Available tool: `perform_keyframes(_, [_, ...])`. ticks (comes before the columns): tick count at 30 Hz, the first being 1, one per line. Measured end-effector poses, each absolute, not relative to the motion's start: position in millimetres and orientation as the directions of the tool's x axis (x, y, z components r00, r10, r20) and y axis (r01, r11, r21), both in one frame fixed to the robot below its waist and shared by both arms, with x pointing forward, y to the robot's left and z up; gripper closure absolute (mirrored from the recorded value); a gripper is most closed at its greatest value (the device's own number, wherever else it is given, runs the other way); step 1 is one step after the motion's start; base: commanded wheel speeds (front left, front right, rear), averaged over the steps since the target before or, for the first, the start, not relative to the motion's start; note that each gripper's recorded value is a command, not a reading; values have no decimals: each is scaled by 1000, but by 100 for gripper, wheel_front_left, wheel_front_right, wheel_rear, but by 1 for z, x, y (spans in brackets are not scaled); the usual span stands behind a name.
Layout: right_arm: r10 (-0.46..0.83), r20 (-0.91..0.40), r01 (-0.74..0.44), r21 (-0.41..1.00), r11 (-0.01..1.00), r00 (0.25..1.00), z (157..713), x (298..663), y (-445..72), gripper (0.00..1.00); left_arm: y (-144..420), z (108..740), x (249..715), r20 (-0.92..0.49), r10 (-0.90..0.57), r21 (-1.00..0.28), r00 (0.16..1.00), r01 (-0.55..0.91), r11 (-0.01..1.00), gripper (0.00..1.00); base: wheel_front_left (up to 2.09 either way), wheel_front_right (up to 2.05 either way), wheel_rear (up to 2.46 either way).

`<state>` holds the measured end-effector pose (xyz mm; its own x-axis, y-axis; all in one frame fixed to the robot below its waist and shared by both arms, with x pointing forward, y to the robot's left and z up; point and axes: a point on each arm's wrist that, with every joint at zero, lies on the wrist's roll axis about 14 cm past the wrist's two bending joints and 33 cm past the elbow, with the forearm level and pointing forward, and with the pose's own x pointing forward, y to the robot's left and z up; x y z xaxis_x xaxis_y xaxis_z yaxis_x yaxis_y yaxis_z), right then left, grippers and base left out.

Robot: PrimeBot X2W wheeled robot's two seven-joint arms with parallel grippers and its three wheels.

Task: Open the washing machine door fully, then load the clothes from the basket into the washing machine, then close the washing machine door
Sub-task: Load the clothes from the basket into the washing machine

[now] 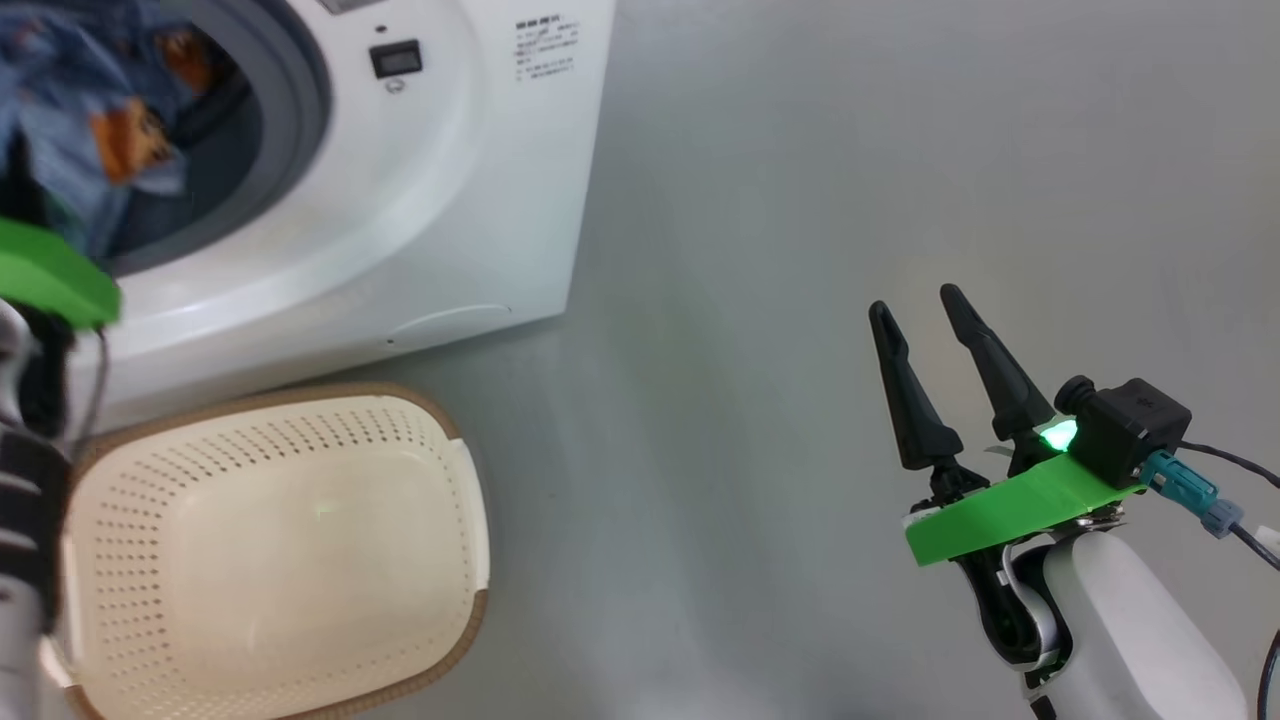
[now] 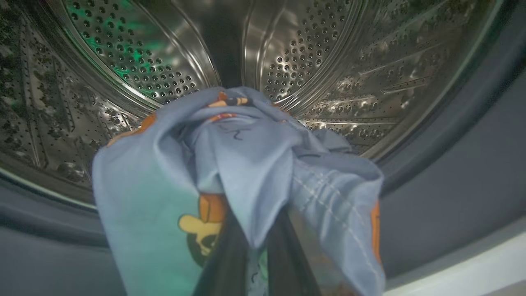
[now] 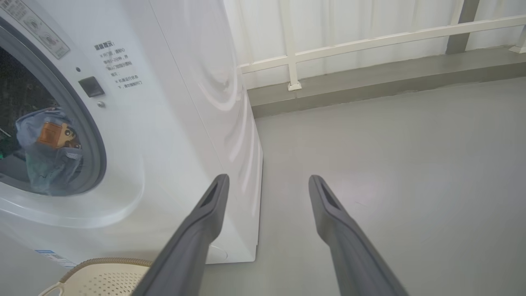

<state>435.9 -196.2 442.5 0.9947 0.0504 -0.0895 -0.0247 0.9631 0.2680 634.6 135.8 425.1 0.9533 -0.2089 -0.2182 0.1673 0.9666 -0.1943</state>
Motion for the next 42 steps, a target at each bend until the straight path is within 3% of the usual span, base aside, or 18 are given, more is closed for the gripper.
perform_keyframes(12, [-52,-176,97,258,961,983,409,431,-222,0,141,412,715,-268,-167,-129,949,137,982,100,0,0,0])
perform_keyframes(18, [-89,-217,142,245,959,972,395,427,-230,0,100,392,733,-303,-191,-124,933,160,979,100,0,0,0])
perform_keyframes(21, [-100,-227,154,235,960,969,391,427,-234,0,99,387,743,-326,-192,-127,926,159,979,53,0,0,0])
perform_keyframes(22, [-100,-227,154,235,960,969,391,427,-234,0,99,387,743,-326,-192,-127,926,159,979,9,0,0,0])
perform_keyframes(23, [-103,-226,156,232,960,969,391,428,-235,0,101,384,744,-345,-190,-125,919,156,980,9,0,0,0])
perform_keyframes(24, [-105,-223,156,229,961,969,392,429,-236,0,102,379,745,-373,-191,-126,908,154,980,0,0,0,0])
perform_keyframes(30, [-97,-227,151,235,960,969,389,432,-234,0,100,356,732,-496,-217,-186,841,141,972,0,0,0,0])
perform_keyframes(37, [-64,-179,108,252,962,982,404,443,-224,0,105,376,722,-430,-220,-211,876,139,968,0,0,0,0])
perform_keyframes(42, [-20,-138,55,252,966,990,422,445,-215,0,97,384,689,-372,-238,-231,897,159,960,0,0,0,0])
